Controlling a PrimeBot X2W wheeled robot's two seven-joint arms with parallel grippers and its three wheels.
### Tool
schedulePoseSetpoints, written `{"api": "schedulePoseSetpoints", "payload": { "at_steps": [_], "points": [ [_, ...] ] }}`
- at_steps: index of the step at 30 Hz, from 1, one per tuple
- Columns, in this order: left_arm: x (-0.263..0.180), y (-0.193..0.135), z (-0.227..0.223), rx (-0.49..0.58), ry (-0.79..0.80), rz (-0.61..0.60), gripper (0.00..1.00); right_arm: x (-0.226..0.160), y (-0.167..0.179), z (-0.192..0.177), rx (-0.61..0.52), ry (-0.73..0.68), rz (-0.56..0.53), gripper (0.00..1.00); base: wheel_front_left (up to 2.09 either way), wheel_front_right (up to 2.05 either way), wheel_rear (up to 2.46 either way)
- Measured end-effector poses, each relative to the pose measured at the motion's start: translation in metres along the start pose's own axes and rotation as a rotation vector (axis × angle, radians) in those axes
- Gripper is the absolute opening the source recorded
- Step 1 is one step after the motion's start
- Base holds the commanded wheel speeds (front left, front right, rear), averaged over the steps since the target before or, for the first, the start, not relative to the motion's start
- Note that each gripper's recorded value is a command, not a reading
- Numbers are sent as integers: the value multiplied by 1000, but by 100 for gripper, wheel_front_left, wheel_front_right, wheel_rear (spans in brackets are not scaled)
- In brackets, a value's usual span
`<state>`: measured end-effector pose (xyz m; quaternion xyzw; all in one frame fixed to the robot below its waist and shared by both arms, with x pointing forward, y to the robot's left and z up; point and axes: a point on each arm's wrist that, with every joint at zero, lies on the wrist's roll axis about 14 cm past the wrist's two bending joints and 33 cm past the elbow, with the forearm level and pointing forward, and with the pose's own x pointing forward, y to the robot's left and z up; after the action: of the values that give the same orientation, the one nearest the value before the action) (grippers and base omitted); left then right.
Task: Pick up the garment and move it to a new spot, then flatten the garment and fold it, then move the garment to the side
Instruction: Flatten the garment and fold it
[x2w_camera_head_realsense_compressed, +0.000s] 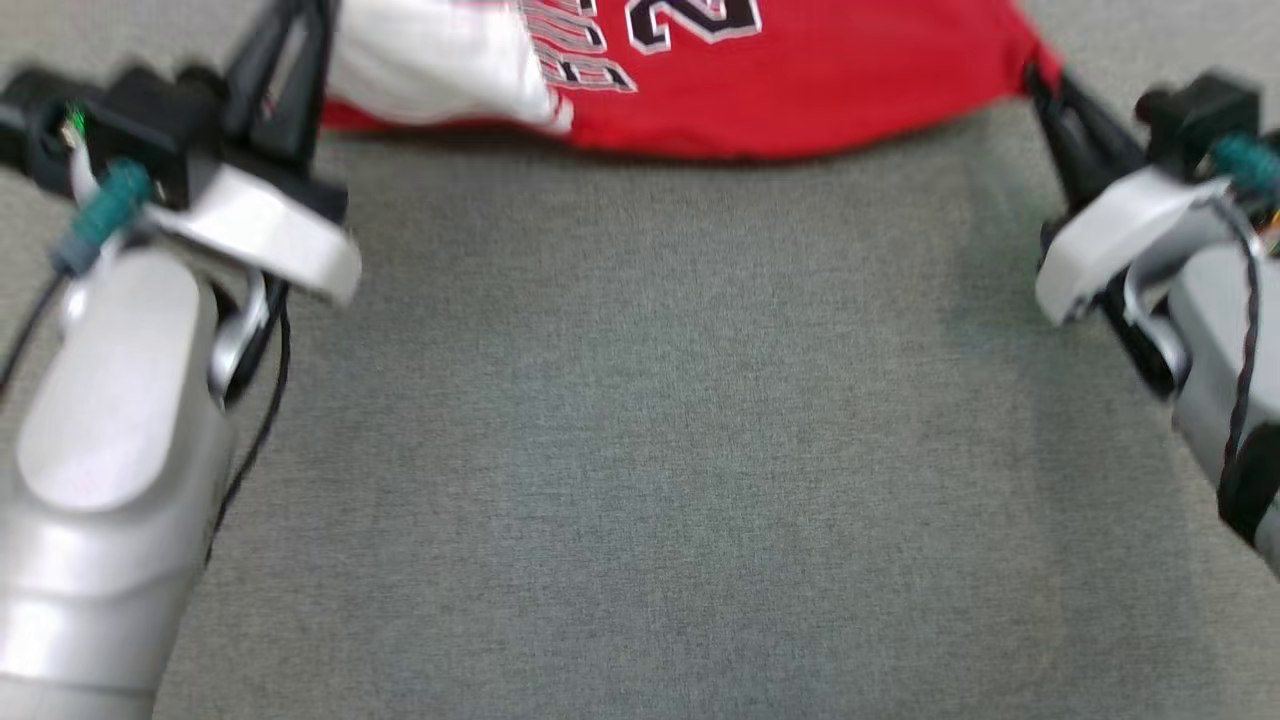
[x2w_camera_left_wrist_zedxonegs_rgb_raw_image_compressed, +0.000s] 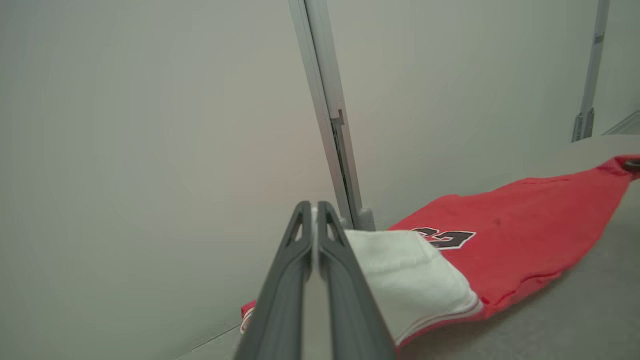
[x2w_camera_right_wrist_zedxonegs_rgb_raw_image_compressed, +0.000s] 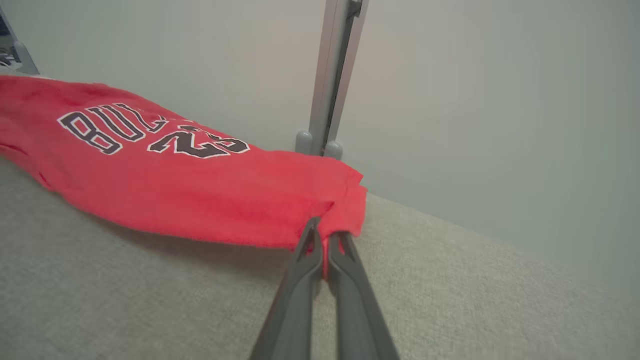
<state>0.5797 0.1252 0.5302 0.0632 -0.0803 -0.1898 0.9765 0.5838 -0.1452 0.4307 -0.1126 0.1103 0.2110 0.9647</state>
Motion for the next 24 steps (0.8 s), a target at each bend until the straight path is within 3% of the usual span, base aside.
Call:
{"api": "schedulePoseSetpoints", "payload": {
  "at_steps": [17, 24],
  "points": [
    [-124, -26, -10, 47, 196, -88, 0, -98, 31, -32, -56, 241, 75, 0, 0, 0, 0],
    [-166, -46, -23, 48, 277, -167, 0, -122, 35, -29, -47, 270, 92, 0, 0, 0, 0]
  ]
}}
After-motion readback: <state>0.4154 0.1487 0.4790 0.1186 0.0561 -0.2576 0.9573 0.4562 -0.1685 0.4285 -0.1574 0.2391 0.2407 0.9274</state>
